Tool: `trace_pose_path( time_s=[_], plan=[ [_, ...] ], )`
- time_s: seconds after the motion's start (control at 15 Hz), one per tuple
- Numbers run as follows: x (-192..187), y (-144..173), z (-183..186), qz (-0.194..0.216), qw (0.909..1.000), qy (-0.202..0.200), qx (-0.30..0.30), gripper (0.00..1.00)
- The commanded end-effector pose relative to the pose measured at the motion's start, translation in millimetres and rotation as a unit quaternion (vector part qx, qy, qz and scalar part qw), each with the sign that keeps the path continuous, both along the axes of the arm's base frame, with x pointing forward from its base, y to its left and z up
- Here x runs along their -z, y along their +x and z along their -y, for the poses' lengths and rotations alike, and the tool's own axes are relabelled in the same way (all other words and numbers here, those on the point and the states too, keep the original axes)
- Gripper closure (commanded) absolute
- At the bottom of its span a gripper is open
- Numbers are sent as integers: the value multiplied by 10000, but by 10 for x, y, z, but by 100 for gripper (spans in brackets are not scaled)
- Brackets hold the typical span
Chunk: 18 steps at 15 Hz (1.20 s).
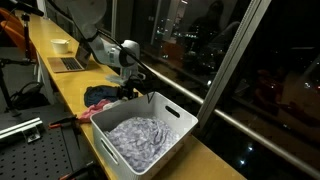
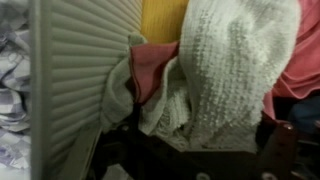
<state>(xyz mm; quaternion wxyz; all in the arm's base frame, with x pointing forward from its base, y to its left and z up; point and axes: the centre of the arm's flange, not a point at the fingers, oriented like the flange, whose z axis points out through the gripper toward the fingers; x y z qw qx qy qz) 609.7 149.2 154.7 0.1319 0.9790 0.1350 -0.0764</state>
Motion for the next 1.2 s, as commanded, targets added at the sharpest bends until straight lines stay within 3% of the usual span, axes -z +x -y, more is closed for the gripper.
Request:
trace_pose_path(
  time_s=[0.0, 0.2, 0.53, 0.6, 0.73, 1.13],
  plan=[
    [327, 145, 92, -136, 9986, 511, -38, 0],
    [573, 156, -66, -276, 9960, 847, -96, 0],
    [689, 170, -621, -353, 9938, 1023, -261, 0],
    [684, 157, -747, -344, 9936, 1035, -293, 25],
    [676, 111, -955, -342, 9936, 1026, -336, 32],
    [618, -104, -1396, -268, 9949, 920, -302, 78]
  ],
)
